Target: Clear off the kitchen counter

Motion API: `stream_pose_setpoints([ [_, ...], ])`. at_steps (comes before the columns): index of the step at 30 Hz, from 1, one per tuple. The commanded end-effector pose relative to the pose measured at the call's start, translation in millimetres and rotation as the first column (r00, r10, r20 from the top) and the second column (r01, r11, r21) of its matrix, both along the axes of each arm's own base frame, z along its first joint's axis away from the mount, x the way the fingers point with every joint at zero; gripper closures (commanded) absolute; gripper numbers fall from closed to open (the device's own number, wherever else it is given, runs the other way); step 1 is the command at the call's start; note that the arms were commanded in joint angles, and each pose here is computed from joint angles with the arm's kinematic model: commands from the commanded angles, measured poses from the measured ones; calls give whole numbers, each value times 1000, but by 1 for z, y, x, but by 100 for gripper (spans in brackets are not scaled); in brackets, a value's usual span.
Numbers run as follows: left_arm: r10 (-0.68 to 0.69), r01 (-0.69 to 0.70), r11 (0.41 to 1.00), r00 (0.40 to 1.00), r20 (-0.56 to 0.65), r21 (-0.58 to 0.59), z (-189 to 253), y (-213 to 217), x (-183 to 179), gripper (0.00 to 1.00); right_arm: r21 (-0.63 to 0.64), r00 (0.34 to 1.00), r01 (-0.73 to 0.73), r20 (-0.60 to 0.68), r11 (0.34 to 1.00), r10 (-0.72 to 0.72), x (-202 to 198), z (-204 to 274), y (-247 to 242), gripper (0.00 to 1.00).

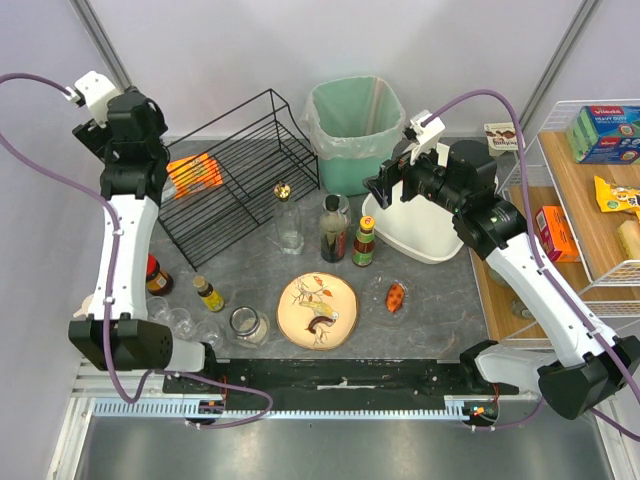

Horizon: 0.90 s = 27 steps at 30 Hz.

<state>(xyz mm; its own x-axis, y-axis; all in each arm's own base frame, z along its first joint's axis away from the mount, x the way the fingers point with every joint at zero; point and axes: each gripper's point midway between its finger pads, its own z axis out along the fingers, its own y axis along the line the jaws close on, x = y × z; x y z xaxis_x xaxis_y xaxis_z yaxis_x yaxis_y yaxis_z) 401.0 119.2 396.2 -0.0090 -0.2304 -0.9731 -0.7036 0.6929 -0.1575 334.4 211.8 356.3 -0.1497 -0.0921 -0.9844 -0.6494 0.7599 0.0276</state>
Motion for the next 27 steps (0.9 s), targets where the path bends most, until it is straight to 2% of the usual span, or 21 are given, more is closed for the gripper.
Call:
stream_pose_setpoints([
  [1,-48,42,998,989,140,44,68,-6,-36,7,9,998,-4,60,1000,3,-5,24,-3,2],
  [7,-144,136,989,977,156,59,86,-20,-61,6,17,998,-14,59,1000,13,-8,28,-2,2],
  [9,-227,220,973,960,163,65,93,-33,-67,6,22,998,-19,55,1000,18,-9,28,-1,2],
  [11,-380,371,925,912,156,84,96,-58,-66,6,28,999,-25,49,999,24,-11,28,0,2],
  [13,-571,562,821,809,138,102,94,-95,-65,6,36,999,-34,38,999,33,-12,27,2,2],
  [15,-772,763,635,627,102,120,85,-141,-67,7,43,999,-47,27,998,45,-14,25,4,2],
  [17,-919,913,393,388,64,109,64,-186,-76,6,49,998,-58,12,997,58,-15,22,7,2],
  [20,-994,996,74,70,79,51,34,-236,-102,7,60,998,-66,1,996,66,-16,21,9,2],
  [22,-993,999,-50,-51,103,8,16,-259,-114,7,66,997,-72,-5,995,73,-17,21,10,2],
  [23,-992,997,-76,-74,100,-15,4,-268,-116,7,70,997,-73,-9,995,74,-17,21,10,2],
  [27,-997,996,-75,-74,36,-38,-39,-296,-113,7,84,996,-86,-22,993,88,-19,20,13,2],
])
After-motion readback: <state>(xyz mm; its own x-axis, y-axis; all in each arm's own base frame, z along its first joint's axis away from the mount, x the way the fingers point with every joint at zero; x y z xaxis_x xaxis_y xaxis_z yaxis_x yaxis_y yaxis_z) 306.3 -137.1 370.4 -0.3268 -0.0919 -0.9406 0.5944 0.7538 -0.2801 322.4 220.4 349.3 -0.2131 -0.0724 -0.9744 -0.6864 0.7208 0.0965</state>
